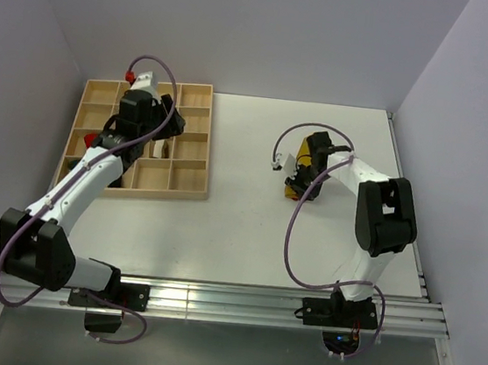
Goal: Roll the socks
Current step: Roll the sock at the center of the board.
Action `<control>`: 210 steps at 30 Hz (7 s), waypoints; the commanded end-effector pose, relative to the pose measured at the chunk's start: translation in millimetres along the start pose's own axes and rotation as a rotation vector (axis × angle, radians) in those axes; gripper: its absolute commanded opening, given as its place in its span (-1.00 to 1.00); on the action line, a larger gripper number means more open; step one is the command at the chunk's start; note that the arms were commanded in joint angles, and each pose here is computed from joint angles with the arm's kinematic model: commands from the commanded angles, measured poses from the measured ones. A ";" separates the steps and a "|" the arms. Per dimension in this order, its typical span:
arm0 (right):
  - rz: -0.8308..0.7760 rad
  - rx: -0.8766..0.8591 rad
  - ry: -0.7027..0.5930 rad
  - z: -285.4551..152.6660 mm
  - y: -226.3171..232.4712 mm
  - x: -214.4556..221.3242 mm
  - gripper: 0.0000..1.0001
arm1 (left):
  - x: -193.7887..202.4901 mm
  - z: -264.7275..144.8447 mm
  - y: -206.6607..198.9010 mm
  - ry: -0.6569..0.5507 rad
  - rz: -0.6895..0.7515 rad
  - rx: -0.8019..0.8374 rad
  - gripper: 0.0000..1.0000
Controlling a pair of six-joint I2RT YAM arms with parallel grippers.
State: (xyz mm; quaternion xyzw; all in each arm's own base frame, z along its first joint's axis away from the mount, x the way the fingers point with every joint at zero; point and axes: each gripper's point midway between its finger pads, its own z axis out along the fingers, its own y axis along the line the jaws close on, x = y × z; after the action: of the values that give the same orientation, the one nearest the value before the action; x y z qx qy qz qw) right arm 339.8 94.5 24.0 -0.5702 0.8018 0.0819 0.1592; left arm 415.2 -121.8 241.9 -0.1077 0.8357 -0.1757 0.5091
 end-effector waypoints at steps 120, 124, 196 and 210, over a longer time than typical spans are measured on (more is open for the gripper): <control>0.135 -0.006 -0.388 -75.3 75.0 0.3 0.03 | 396.6 -60.9 -173.0 1.338 -0.222 0.446 -0.99; -0.009 0.029 -0.373 -64.5 97.9 -10.6 0.15 | 393.3 -57.5 -172.6 1.358 -0.251 0.422 -0.99; 0.395 -0.663 -0.106 1.4 129.0 3.4 -0.46 | 322.3 -13.8 -175.7 0.952 -0.292 0.460 -0.41; 0.493 -0.841 -0.081 -4.9 125.0 6.7 -0.46 | 281.7 -6.2 -182.6 0.280 0.453 0.460 -0.28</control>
State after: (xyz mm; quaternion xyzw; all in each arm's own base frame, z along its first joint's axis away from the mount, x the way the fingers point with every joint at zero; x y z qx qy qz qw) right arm 217.6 135.1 18.4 -0.3661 0.8120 0.4490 -0.0702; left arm 273.9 -389.5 66.4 0.1395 0.8854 -0.3293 0.2969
